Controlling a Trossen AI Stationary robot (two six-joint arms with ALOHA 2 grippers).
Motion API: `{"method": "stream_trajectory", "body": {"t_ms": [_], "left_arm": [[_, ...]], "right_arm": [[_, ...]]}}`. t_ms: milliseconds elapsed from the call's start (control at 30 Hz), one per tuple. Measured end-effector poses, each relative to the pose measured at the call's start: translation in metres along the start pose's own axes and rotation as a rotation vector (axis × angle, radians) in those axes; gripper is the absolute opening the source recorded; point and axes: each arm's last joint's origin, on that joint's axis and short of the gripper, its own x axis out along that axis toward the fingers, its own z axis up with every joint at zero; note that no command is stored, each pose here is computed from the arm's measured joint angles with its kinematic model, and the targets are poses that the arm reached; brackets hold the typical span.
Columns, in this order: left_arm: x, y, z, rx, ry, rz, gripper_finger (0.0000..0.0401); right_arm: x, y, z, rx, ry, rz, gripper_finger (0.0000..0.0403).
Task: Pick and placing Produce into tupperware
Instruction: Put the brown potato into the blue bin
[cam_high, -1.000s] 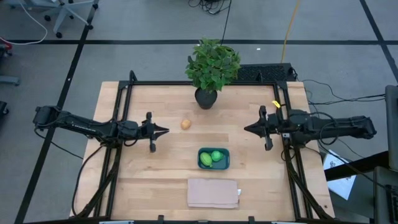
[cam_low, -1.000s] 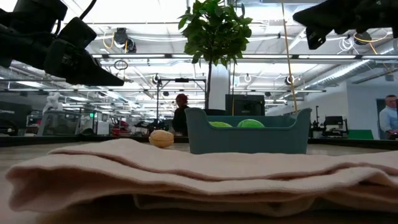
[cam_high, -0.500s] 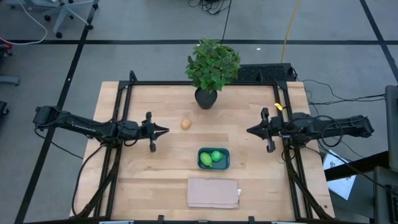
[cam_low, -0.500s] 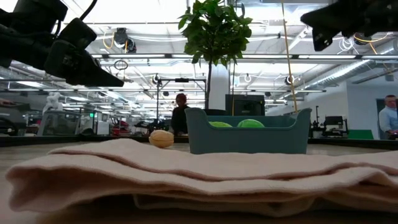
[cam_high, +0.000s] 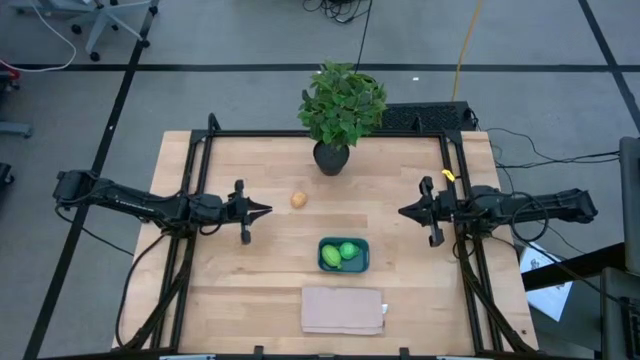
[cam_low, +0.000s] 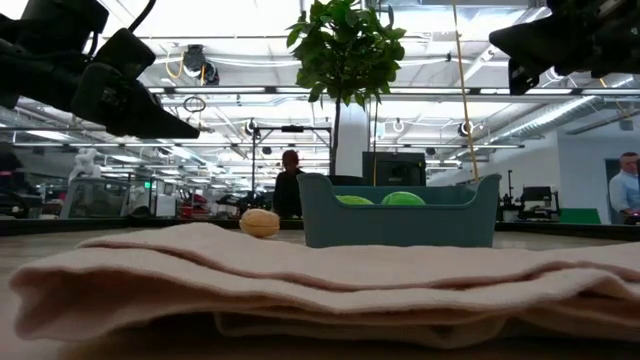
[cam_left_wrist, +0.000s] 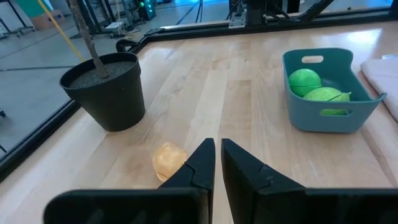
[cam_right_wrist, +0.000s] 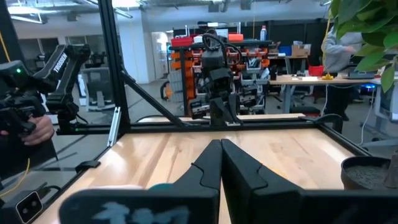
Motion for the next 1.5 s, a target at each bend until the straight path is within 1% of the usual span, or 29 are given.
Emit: {"method": "stream_trajectory", "body": {"t_ms": [67,200,300,400,467,500,533,667,800,867,933,967,1067,1167,1267,1400,1500], "left_arm": [[0.0,0.0,0.0,0.017,0.002,0.001,0.0033],[0.0,0.0,0.001,0.006,-0.006,0.009,0.0033],[0.0,0.002,0.002,-0.055,-0.004,0.072,0.0033],[0.001,0.004,0.011,-0.08,0.032,0.116,0.0033],[0.002,0.004,0.021,-0.07,0.077,0.121,0.0033],[0.002,0.005,0.028,-0.067,0.094,0.125,0.0033],[0.002,0.007,0.036,-0.07,0.105,0.13,0.0033],[-0.001,0.016,0.064,-0.097,0.169,0.163,0.0033],[-0.005,0.028,0.085,-0.132,0.226,0.169,0.0038],[-0.005,0.035,0.091,-0.153,0.258,0.174,0.0054],[-0.001,0.041,0.095,-0.171,0.287,0.162,0.0081],[0.002,0.043,0.099,-0.183,0.287,0.151,0.0097],[0.013,0.05,0.1,-0.21,0.345,0.125,0.0154],[0.029,0.056,0.104,-0.221,0.382,0.136,0.0209],[0.045,0.061,0.108,-0.212,0.423,0.139,0.0255],[0.066,0.065,0.112,-0.182,0.491,0.136,0.0295],[0.08,0.07,0.116,-0.182,0.556,0.143,0.0309]], "right_arm": [[0.0,0.0,0.0,-0.015,0.001,0.0,0.0],[0.0,0.0,-0.005,-0.033,0.004,0.0,0.0],[-0.001,-0.001,-0.016,-0.032,0.02,0.0,0.0],[-0.002,-0.002,-0.028,-0.03,-0.001,0.001,0.0],[-0.002,-0.001,-0.024,-0.03,-0.056,0.004,0.0],[-0.003,-0.001,-0.02,-0.03,-0.1,0.005,0.0],[-0.003,-0.001,-0.019,-0.031,-0.113,0.006,0.0],[-0.003,-0.002,-0.021,-0.039,-0.094,0.002,0.0],[-0.003,-0.002,-0.02,-0.047,-0.102,0.002,0.0],[-0.002,-0.002,-0.022,-0.049,-0.084,0.001,0.0],[-0.003,-0.002,-0.022,-0.049,-0.082,0.001,0.0],[-0.003,-0.002,-0.023,-0.049,-0.081,0.002,0.0],[-0.002,-0.002,-0.024,-0.048,-0.068,0.001,0.0],[-0.002,-0.002,-0.024,-0.045,-0.07,0.001,0.0],[-0.002,-0.002,-0.024,-0.04,-0.07,0.001,0.0],[-0.002,-0.002,-0.024,-0.024,-0.07,0.001,0.0],[-0.002,-0.002,-0.024,-0.023,-0.067,0.001,0.0]]}}
